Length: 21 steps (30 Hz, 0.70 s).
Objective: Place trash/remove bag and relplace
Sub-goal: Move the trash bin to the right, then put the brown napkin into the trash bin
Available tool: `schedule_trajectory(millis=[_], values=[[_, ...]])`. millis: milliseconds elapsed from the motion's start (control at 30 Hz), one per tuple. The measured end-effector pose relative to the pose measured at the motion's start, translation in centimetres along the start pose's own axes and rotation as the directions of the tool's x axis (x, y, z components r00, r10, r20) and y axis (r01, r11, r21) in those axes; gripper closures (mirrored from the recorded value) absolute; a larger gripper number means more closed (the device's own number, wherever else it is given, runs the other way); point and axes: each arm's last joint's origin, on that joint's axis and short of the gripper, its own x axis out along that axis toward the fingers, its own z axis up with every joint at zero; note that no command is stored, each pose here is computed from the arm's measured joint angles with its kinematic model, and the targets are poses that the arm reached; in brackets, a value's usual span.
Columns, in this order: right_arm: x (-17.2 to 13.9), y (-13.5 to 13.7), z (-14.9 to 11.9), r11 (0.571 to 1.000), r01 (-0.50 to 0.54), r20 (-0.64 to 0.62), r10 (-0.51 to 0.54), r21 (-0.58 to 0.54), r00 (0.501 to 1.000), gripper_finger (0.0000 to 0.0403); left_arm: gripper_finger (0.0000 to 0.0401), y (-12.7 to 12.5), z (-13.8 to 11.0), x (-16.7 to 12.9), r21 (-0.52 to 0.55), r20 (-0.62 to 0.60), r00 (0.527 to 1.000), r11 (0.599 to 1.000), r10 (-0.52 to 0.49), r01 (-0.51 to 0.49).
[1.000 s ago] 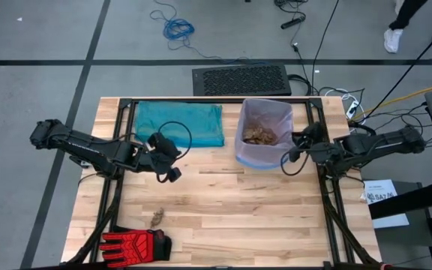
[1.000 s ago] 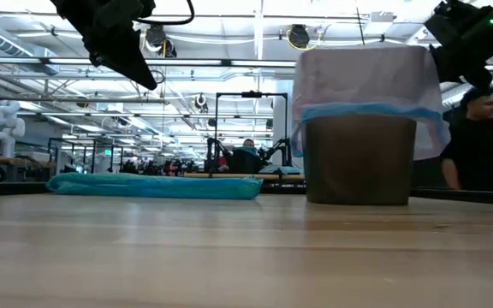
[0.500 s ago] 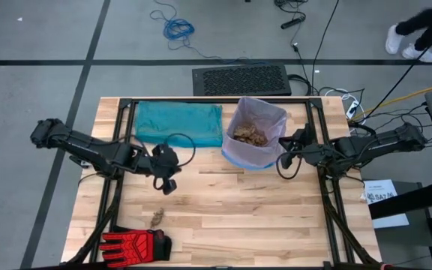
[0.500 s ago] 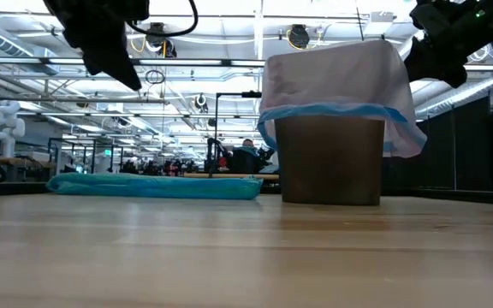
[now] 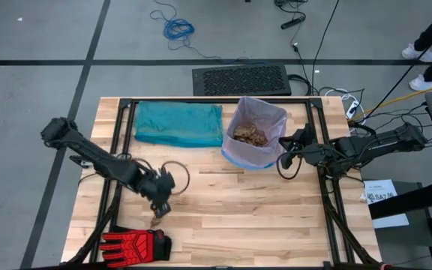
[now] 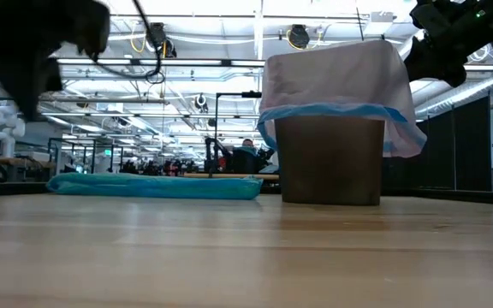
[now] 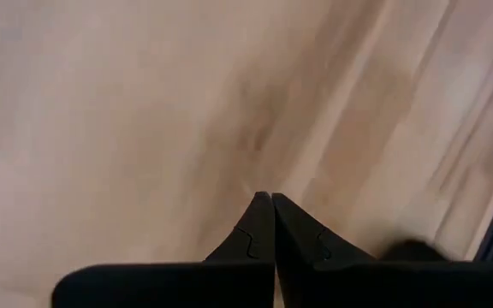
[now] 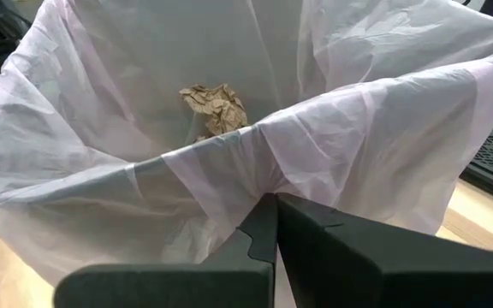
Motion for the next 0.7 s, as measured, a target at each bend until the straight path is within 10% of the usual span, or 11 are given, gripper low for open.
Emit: schedule_trajectory(millis=[700], values=[[0.0,0.1,0.0,1.0,-0.018,-0.013,0.018,-0.001,1.0,0.0403,0.0401,-4.4,-2.9,4.0,-0.029,-0.373,0.914,0.982,0.161,-0.185]])
